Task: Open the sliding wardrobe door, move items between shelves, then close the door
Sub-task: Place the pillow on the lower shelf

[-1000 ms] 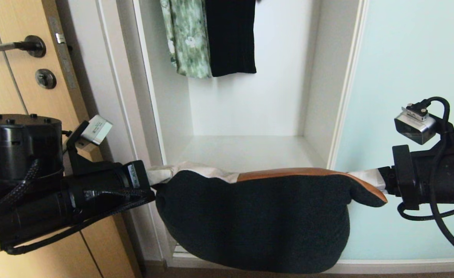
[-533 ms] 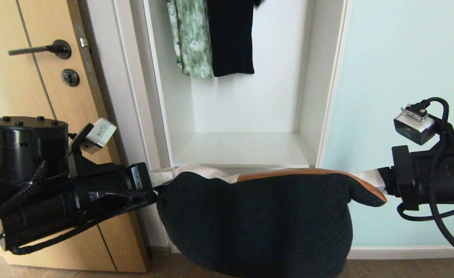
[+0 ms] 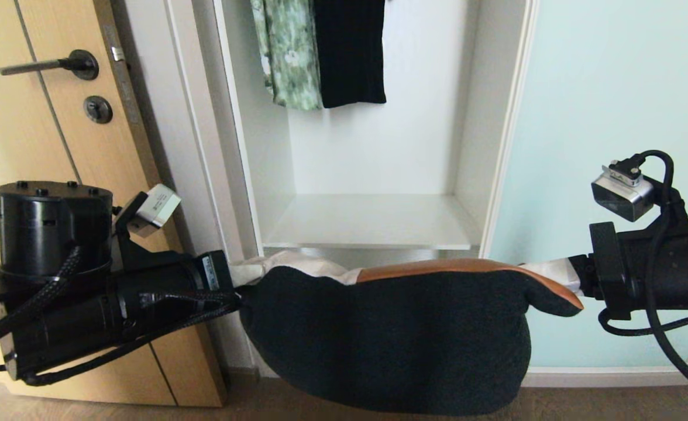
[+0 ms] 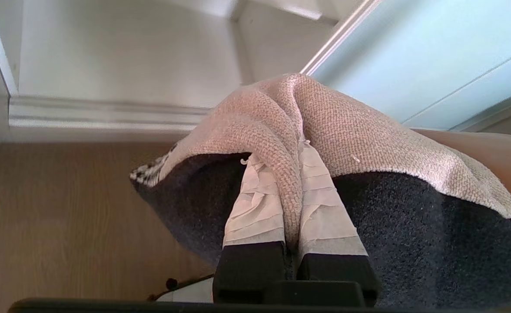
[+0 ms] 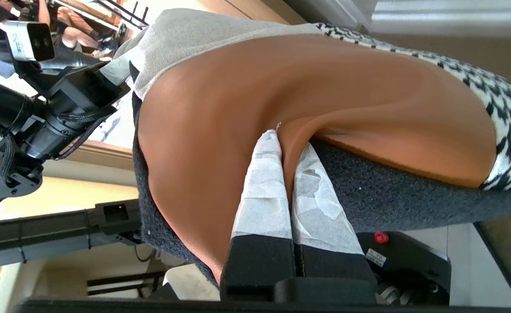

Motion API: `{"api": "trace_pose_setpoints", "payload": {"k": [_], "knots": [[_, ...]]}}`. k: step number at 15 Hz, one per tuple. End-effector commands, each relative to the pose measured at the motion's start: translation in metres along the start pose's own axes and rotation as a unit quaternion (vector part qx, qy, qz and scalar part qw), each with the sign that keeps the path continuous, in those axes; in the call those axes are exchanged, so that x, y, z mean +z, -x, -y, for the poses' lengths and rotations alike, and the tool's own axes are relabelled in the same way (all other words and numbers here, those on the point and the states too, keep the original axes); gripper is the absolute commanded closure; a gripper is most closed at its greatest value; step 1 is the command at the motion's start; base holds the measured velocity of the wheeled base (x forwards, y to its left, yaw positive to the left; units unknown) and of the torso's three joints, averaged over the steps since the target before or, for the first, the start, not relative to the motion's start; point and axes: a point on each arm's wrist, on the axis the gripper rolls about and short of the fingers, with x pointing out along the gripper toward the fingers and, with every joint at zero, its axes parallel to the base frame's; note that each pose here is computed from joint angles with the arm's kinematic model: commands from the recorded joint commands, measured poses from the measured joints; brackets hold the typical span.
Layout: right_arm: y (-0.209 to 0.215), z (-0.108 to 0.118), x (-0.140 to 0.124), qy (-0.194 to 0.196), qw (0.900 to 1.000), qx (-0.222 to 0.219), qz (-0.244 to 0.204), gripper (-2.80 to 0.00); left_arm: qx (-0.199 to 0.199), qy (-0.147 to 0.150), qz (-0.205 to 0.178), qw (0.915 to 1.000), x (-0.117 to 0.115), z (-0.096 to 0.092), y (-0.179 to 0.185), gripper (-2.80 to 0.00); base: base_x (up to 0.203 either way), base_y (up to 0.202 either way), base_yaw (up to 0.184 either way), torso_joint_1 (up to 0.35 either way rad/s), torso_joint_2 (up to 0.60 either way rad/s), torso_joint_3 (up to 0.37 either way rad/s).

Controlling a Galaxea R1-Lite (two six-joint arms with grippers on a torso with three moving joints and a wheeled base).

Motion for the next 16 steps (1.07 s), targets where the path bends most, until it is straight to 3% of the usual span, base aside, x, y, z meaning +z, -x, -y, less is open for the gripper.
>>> {"api": "trace_pose_setpoints", "payload": {"k": [1,16], "knots": [[-0.003,0.002,0.000,-0.005,1.000,-0.001,-0.006,0.00,-0.001,0.003,-0.001,1.0000,0.000,0.000,-0.001,0.00,0.000,0.000,0.000,0.005,-0.01,-0.187],[-0.023,0.017,0.000,-0.010,1.000,-0.005,-0.012,0.00,0.014,0.005,-0.018,0.9997,-0.003,-0.005,-0.017,0.00,0.000,0.000,0.000,0.004,0.00,-0.197]]}}
